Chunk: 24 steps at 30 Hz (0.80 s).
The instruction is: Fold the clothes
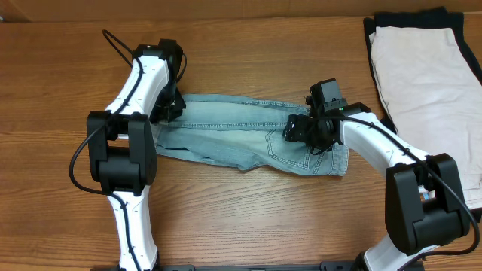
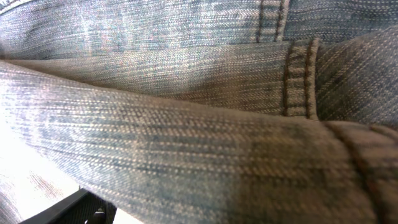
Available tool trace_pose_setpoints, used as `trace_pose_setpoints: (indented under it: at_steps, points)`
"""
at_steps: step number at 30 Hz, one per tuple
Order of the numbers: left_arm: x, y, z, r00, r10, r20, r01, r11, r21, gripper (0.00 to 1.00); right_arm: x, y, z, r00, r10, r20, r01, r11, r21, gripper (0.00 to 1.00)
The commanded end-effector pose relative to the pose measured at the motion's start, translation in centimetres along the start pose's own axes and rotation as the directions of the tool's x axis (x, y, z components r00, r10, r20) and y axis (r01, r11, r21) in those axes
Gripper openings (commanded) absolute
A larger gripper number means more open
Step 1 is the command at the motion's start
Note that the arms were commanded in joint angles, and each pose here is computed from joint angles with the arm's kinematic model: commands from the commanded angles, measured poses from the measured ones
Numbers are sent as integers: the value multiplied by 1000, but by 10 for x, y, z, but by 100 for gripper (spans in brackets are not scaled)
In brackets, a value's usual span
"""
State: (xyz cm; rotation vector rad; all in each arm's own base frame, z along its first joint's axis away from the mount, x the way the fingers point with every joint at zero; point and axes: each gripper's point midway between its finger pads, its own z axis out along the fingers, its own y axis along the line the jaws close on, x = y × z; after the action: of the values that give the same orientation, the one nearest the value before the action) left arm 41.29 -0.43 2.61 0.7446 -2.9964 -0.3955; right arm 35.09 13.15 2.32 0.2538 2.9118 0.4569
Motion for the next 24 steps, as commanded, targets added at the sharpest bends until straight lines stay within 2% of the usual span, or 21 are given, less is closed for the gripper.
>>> trace_pose_setpoints:
  at_steps: [1,5,7,9,12,13,20,24]
  points:
    - [-2,-2,2,999,-34,14,34,999,7,40,-6,-7,-5,1000,8,27,-9,999,34,84]
    - [4,-4,6,1000,-29,2,29,1000,1,41,-6,-8,-5,1000,8,26,-9,999,35,84]
    - [7,-3,8,1000,-25,-6,25,1000,-6,38,-6,-8,-5,1000,8,26,-9,999,35,84]
    - [7,-2,9,1000,-24,-10,24,1000,-10,29,-6,-8,-5,1000,8,26,-9,999,35,84]
    - [5,0,9,1000,-24,2,24,999,-22,9,-6,-8,-5,1000,8,26,-9,999,35,84]
    - [5,0,9,1000,-25,4,25,999,-22,4,-6,-8,-5,1000,8,26,-9,999,35,84]
    - [-9,3,-15,999,-27,27,27,1000,1,4,-4,-8,-5,1000,10,19,-11,999,38,84]
    - [-35,2,-42,994,-34,107,29,999,45,4,-4,-8,-5,1000,10,19,-11,999,38,84]
